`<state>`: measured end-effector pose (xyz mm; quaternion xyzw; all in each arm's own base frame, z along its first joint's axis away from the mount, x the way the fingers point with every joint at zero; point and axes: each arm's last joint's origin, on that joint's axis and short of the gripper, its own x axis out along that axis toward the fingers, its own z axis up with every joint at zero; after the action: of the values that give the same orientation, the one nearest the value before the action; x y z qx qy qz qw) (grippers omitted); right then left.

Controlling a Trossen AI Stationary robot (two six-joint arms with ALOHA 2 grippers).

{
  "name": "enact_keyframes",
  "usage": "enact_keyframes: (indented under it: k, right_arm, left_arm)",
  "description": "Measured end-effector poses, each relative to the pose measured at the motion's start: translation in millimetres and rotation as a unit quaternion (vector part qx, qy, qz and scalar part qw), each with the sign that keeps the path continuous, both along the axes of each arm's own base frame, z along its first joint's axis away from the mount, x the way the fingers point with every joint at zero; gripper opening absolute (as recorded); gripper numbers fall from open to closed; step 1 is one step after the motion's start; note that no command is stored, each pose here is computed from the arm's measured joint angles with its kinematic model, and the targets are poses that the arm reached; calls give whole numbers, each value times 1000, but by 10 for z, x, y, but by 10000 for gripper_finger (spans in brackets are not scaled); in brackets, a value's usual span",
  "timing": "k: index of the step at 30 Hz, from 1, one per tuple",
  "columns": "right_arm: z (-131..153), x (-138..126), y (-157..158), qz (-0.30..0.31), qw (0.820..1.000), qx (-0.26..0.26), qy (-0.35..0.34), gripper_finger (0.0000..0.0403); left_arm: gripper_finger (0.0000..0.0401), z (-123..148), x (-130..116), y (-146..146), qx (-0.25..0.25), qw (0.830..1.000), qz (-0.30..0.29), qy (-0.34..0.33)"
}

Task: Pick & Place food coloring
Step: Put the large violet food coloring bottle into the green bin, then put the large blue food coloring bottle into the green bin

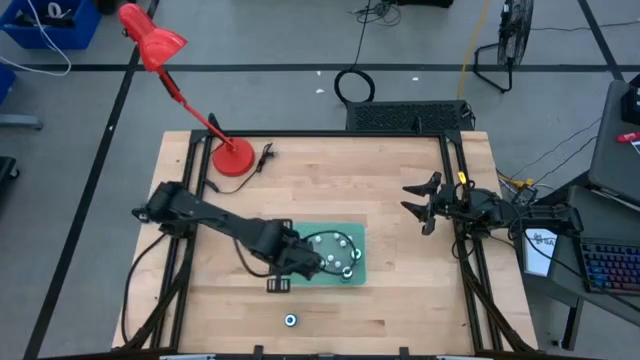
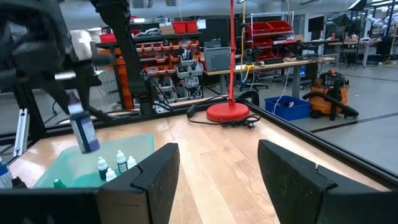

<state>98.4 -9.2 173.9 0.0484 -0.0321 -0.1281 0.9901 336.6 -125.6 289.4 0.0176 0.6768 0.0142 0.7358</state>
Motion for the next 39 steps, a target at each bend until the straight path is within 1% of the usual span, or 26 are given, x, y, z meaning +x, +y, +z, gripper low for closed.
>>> enact_keyframes:
  k: [4,8,15,20,22,26,29,31,34,37,39]
  right_arm:
    - [0,0,0,0,1000,0,0,208]
    - [0,0,0,0,1000,0,0,208]
    - [0,0,0,0,1000,0,0,208]
    - [0,0,0,0,1000,0,0,208]
    - [0,0,0,0,1000,0,0,208]
    - [0,0,0,0,1000,0,0,208]
    - [0,0,0,0,1000,0,0,208]
    - [0,0,0,0,1000,0,0,208]
    - [0,0,0,0,1000,0,0,208]
    - [0,0,0,0,1000,0,0,208]
    - [0,0,0,0,1000,0,0,208]
  left_arm:
    - [120,-181,80,-45,-5,999,-18,32]
    - [120,-337,143,-78,-11,998,-19,58]
    - [120,-506,203,-123,-8,997,-23,80]
    - [122,-551,220,-146,-15,996,-24,84]
    - [150,-548,226,-152,-21,996,-20,81]
    - [224,-546,225,-162,-22,997,-12,78]
    - [261,-546,230,-164,-23,997,-12,76]
    - [277,-543,231,-158,-23,997,-12,75]
    - [292,-460,195,-134,-29,997,-7,71]
    - [300,-270,144,-117,-44,997,-7,59]
    - [301,-85,112,-106,-57,998,0,33]
